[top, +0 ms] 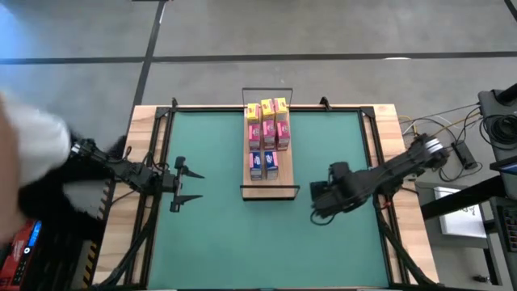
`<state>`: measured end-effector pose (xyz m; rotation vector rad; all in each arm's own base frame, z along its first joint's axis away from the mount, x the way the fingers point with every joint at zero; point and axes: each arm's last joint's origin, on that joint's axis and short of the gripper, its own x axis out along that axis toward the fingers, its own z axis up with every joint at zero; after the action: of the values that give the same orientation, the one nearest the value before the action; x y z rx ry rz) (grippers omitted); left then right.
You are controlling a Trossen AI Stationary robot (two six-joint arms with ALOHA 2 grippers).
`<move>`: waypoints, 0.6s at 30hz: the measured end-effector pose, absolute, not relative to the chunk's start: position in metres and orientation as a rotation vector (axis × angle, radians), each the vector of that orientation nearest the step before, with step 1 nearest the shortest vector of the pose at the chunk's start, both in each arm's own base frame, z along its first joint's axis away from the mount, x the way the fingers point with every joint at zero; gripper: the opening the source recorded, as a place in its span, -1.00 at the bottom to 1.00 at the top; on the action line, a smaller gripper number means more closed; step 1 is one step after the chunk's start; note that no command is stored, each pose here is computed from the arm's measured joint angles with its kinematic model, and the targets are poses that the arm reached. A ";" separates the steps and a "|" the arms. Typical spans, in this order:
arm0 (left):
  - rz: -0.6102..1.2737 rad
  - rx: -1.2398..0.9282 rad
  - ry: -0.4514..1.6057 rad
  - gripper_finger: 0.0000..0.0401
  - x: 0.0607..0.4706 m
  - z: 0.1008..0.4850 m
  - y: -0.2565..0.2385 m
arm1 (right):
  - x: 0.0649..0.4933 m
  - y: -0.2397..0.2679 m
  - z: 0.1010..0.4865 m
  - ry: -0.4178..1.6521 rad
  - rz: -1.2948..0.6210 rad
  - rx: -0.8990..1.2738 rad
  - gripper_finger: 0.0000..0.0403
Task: Stack cereal on shelf
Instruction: Put the blue cereal box on the shelf aligned with the other blue cereal boxes
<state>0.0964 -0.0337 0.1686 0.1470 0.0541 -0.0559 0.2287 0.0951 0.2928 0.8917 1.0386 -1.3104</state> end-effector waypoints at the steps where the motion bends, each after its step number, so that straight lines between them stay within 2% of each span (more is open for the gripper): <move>1: -0.056 0.147 0.054 0.38 0.096 0.169 -0.034 | 0.223 0.092 0.294 1.036 -1.294 0.876 0.37; 3: -0.056 0.147 0.054 0.38 0.096 0.169 -0.034 | 0.214 0.086 0.297 1.034 -1.258 0.834 0.37; 7: -0.056 0.147 0.054 0.38 0.096 0.169 -0.034 | 0.207 0.073 0.303 1.019 -1.121 0.610 0.37; 12: -0.056 0.147 0.054 0.38 0.096 0.169 -0.034 | 0.215 0.059 0.309 1.116 -0.867 0.341 0.37; 18: -0.056 0.147 0.054 0.38 0.096 0.169 -0.034 | 0.228 0.038 0.317 1.147 -0.658 0.055 0.37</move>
<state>0.0964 -0.0337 0.1686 0.1470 0.0541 -0.0559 0.2281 0.0384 0.3172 0.0551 1.1471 -0.6584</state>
